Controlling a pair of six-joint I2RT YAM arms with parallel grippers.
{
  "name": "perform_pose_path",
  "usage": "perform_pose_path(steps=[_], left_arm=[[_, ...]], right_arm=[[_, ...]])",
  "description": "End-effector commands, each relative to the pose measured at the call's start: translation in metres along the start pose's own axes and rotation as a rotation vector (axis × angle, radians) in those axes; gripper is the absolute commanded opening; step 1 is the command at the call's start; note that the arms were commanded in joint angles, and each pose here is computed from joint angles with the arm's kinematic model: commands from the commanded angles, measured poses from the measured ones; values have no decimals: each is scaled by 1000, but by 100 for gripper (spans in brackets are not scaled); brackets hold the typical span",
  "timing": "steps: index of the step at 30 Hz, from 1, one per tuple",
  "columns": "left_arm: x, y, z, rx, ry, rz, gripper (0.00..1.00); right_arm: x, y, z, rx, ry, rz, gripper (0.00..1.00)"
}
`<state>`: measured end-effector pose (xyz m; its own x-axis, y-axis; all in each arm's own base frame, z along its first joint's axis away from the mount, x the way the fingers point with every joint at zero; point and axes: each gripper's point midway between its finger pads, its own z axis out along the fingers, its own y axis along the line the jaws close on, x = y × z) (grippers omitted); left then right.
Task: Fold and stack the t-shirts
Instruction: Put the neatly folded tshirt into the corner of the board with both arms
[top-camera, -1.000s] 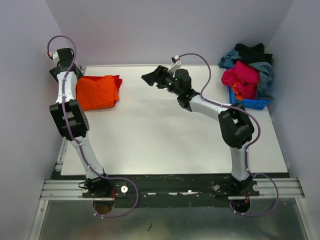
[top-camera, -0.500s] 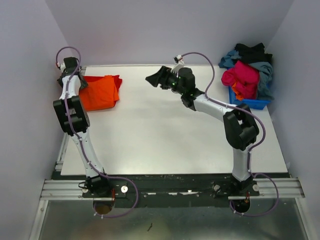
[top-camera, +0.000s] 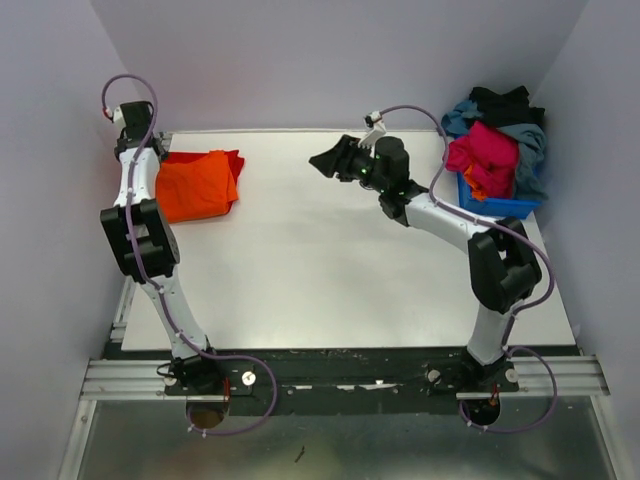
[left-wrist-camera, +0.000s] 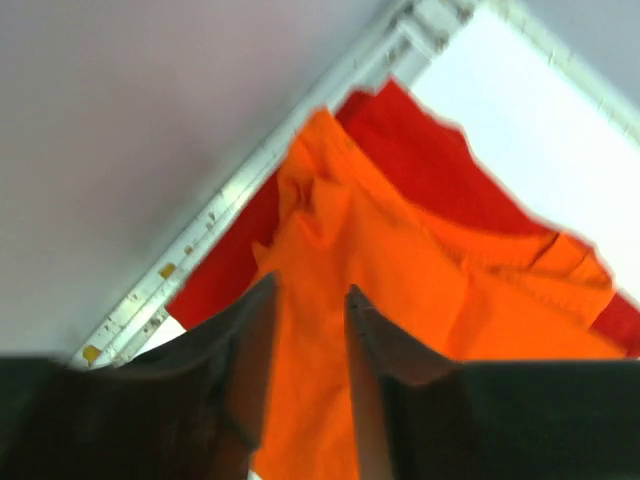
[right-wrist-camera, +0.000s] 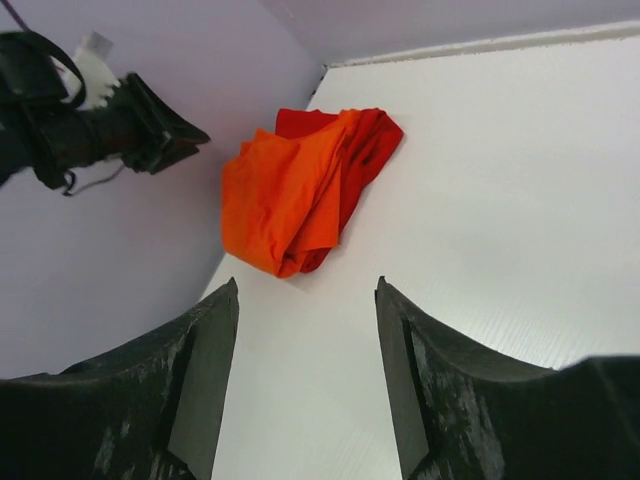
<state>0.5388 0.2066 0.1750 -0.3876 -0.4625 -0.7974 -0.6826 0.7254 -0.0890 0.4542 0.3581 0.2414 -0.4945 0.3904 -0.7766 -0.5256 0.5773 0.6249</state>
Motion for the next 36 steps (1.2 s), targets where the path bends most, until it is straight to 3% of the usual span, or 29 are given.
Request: perform_pose_path(steps=[1,4,6,13,15,16,19,24,30,36], left_arm=[[49,-37,-9,159,115,-38,31],[70,-41,-8,180,132,-62,10],[81,-37,3,147,165,-51,3],[95,-30,46,51,202,21,1],[92,-28,48,37,207,38,9],[92,-25,45,23,215,49,21],[75,-10,30,-39,175,73,39],[45,8,4,-64,118,64,56],[28,4,-18,-23,91,44,71],[36,-22,-66,144,67,-14,73]], right_arm=[[-8,3,-19,5,12,-9,61],[-10,-2,-31,23,5,2,59],[-11,-6,-38,34,-1,0,59],[-13,-6,-50,28,-3,2,59],[-13,-7,-51,28,-3,0,60],[-11,-8,-52,30,2,2,61],[-12,-12,-53,42,8,7,63],[-13,-23,-65,83,10,44,64],[-19,-28,-97,142,-5,48,66],[-9,-36,-137,232,19,44,66]])
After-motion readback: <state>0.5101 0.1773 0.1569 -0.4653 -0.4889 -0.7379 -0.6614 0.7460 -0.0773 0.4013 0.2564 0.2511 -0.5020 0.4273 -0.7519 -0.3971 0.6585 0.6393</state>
